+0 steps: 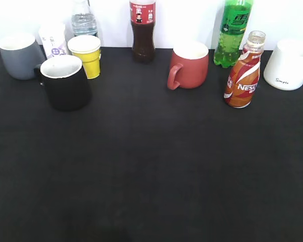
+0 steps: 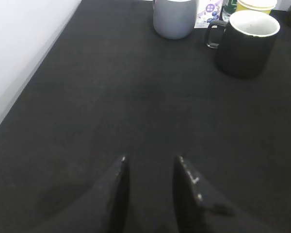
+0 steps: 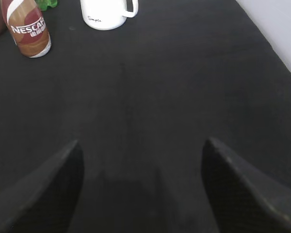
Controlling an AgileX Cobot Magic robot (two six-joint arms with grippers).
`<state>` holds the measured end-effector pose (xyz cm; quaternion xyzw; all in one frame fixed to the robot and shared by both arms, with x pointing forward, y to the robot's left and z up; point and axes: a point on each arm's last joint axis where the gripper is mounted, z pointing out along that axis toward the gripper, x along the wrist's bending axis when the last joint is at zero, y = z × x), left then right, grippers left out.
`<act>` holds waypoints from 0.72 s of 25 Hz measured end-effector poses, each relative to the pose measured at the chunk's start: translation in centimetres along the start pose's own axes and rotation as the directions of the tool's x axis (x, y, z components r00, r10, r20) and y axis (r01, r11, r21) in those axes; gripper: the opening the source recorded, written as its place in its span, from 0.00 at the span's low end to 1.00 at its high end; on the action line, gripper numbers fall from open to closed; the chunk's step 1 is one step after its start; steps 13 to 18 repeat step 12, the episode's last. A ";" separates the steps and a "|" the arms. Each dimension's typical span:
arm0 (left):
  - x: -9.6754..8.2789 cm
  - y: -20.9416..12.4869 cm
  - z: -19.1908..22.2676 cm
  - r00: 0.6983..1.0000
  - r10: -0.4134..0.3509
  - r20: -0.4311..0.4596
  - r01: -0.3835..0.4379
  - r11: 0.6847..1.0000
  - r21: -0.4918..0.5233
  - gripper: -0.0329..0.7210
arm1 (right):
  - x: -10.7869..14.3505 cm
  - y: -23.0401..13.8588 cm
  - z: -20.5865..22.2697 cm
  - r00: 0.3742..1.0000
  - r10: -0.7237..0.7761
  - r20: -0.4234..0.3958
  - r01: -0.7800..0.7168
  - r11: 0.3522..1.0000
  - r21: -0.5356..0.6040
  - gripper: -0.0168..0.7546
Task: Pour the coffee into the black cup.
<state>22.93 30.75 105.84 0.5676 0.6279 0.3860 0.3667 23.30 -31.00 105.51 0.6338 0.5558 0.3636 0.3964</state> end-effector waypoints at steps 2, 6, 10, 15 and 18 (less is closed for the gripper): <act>0.0 0.0 0.0 1.000 0.000 0.000 0.000 1.000 0.000 0.36 | 0.0 0.0 0.0 1.000 0.000 0.000 0.000 1.000 0.000 0.78; 0.0 0.0 0.0 1.000 0.000 0.000 0.000 1.000 0.000 0.36 | 0.0 0.0 0.0 1.000 0.000 0.000 0.000 1.000 0.000 0.78; 0.0 0.0 0.0 1.000 0.000 0.000 0.000 1.000 0.000 0.36 | 0.0 0.0 0.0 1.000 0.000 0.000 0.000 1.000 0.000 0.78; 0.0 0.0 0.0 1.000 0.000 0.000 0.000 1.000 0.000 0.36 | 0.0 0.0 0.0 1.000 0.000 0.000 0.000 1.000 0.000 0.78; 0.0 0.0 0.0 1.000 0.000 0.000 0.000 1.000 0.000 0.36 | 0.0 0.0 0.0 1.000 0.000 0.000 0.000 1.000 0.000 0.78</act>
